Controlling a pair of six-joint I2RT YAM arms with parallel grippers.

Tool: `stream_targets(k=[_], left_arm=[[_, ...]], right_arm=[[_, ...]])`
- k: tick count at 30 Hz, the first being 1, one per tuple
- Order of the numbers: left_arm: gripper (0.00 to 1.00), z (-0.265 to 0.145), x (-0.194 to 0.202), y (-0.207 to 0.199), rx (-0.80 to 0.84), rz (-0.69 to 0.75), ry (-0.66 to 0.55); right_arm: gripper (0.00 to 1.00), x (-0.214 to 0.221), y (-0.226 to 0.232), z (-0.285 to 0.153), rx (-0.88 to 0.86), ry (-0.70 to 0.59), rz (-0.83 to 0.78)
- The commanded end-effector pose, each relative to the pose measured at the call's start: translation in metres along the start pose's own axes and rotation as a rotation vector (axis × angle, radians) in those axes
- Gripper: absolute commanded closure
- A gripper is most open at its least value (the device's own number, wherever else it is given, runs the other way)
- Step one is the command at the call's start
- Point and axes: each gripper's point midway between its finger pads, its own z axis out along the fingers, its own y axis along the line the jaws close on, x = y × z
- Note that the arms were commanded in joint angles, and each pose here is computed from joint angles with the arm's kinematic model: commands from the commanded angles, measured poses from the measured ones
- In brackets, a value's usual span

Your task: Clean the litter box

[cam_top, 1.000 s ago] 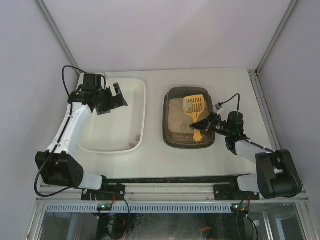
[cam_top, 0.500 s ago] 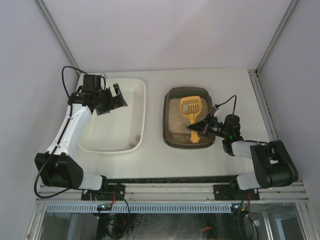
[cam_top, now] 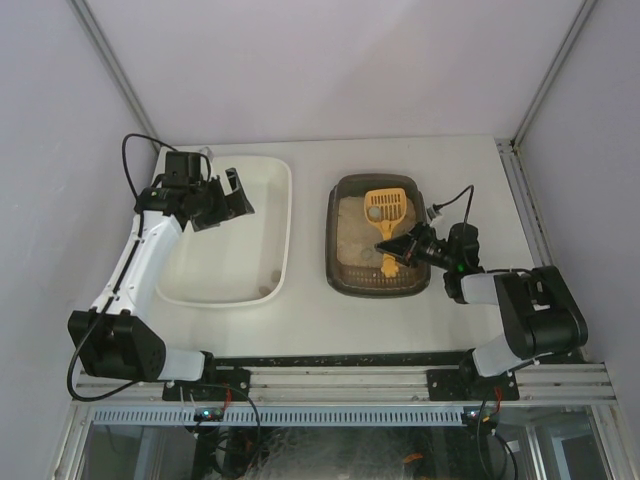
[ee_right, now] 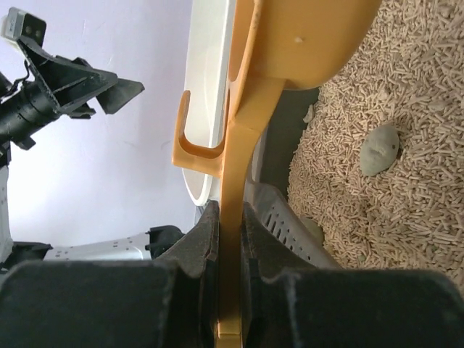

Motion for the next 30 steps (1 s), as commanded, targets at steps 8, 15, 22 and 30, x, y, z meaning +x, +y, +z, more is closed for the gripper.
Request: stream_targets(k=[8, 15, 22, 30], left_arm=[[0.0, -0.012, -0.017, 0.004, -0.03, 0.068, -0.062], [0.0, -0.012, -0.015, 0.0, 0.005, 0.123, -0.045], [0.0, -0.025, -0.021, 0.003, 0.071, 0.324, 0.052], [0.0, -0.038, -0.035, 0.093, -0.116, 0.124, 0.101]], right_arm=[[1.0, 0.001, 0.027, 0.015, 0.012, 0.002, -0.114], [1.0, -0.002, 0.036, 0.012, 0.034, 0.004, -0.141], [1.0, 0.004, 0.056, 0.017, 0.034, 0.023, -0.169], [1.0, 0.078, 0.106, 0.079, 0.111, 0.311, -0.324]])
